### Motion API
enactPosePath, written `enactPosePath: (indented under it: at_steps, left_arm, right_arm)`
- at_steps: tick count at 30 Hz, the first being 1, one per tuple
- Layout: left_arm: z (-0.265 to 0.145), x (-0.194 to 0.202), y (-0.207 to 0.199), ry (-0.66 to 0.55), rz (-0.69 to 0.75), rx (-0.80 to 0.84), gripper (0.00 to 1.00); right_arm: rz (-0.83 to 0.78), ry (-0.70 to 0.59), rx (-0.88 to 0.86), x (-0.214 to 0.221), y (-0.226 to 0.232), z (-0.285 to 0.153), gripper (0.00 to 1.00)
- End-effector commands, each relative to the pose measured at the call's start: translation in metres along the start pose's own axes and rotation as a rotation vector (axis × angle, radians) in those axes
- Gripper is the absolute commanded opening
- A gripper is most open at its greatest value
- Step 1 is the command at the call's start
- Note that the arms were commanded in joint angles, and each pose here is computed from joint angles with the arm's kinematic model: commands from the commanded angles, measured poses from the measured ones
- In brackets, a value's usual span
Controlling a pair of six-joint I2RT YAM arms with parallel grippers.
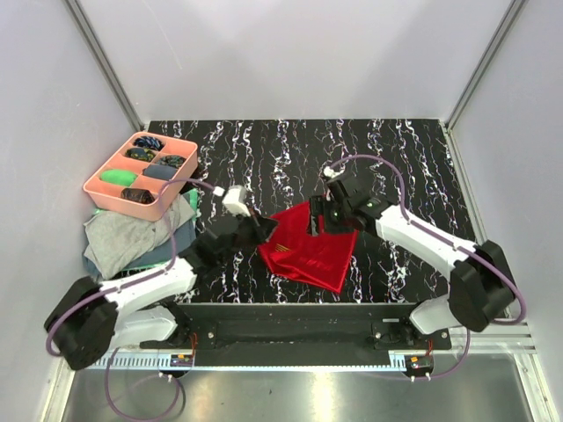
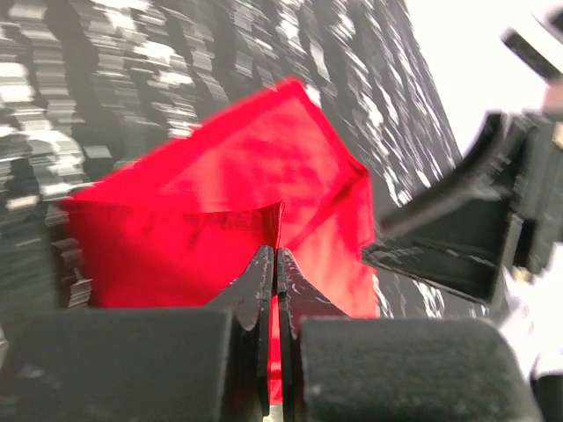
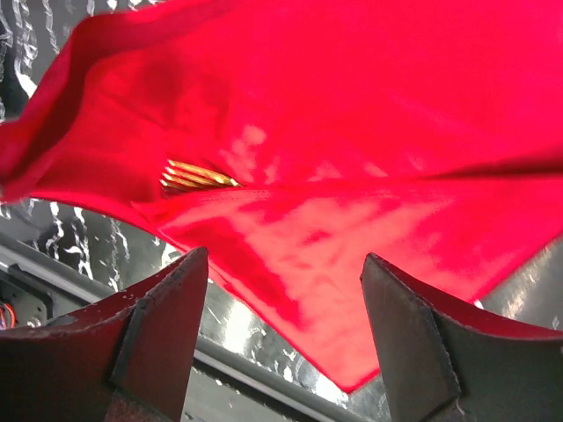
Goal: Fold the napkin, place the utensils inside, and roll it up
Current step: Fold the napkin
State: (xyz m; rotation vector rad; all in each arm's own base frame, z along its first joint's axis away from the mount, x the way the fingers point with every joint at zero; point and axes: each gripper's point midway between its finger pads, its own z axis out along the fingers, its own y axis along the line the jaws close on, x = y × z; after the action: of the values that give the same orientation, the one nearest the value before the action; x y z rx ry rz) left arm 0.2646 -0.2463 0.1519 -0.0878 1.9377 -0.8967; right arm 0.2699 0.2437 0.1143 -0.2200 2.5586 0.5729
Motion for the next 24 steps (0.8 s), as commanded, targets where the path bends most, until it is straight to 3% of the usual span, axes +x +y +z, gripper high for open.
enactPosePath:
  at_steps: [1, 4, 12, 19, 24]
  left_arm:
    - [0.015, -0.015, -0.078, -0.048, 0.091, 0.238, 0.00]
    - [0.021, 0.001, -0.102, -0.008, 0.127, 0.312, 0.00]
    - [0.024, 0.064, -0.143, 0.145, 0.228, 0.437, 0.00]
    - [0.026, 0.118, -0.162, 0.265, 0.311, 0.510, 0.00]
    - [0.023, 0.152, -0.170, 0.332, 0.347, 0.539, 0.00]
  right_arm:
    - [0.035, -0.042, 0.035, 0.003, -0.012, -0.015, 0.79]
    - [0.065, -0.022, 0.032, 0.015, -0.014, -0.016, 0.78]
    - [0.121, -0.130, 0.207, 0.014, -0.051, -0.040, 0.79]
    - [0.182, -0.240, 0.237, 0.005, -0.058, -0.061, 0.79]
    - [0.197, -0.246, 0.240, 0.007, -0.060, -0.062, 0.79]
